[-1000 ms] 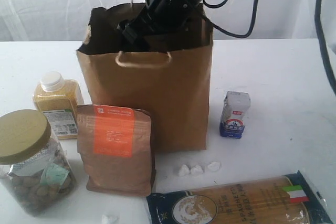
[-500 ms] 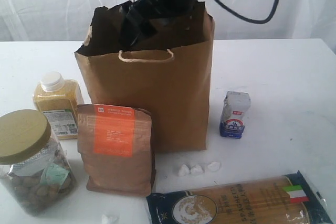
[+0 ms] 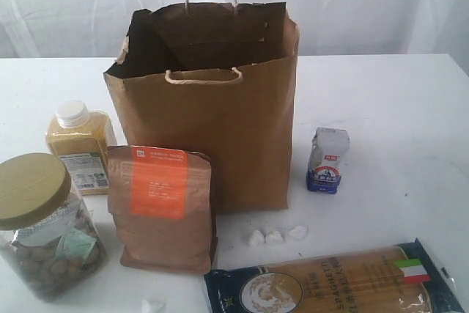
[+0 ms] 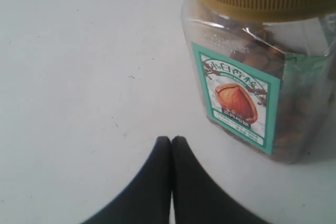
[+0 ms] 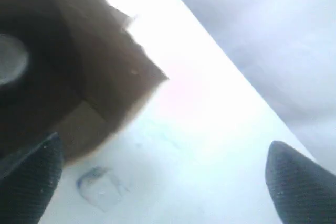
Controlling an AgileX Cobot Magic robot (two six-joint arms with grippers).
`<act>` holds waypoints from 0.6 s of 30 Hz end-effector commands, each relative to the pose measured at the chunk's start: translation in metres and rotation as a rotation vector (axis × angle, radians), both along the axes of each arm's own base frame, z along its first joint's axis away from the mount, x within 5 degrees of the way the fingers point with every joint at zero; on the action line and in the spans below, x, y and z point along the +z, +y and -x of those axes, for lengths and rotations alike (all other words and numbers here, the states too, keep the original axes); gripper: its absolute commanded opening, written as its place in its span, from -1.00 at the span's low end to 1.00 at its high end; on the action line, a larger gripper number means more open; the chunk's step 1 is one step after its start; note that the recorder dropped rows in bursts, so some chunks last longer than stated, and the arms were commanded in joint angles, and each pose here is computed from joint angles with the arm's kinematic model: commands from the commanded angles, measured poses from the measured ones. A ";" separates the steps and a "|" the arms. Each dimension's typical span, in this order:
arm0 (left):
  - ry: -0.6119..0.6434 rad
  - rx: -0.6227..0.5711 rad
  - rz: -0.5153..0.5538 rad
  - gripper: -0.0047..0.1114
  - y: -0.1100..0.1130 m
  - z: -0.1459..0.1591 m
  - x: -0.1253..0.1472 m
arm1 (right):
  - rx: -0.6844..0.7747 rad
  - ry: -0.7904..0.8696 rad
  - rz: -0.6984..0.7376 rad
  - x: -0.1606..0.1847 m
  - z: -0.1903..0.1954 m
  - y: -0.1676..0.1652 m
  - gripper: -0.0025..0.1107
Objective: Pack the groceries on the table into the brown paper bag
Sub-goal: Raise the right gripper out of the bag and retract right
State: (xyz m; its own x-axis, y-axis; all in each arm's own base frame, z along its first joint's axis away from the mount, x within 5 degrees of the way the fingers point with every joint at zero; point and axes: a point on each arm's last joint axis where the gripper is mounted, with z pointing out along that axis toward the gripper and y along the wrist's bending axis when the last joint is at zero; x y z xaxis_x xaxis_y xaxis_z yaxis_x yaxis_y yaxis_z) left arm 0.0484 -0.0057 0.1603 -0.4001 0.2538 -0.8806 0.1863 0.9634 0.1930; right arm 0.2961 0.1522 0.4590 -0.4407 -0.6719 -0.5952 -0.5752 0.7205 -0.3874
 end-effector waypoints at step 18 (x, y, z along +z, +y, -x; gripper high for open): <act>-0.256 0.122 0.793 -0.92 -0.008 -0.008 0.032 | -0.333 -0.044 0.215 -0.029 0.002 -0.064 -0.90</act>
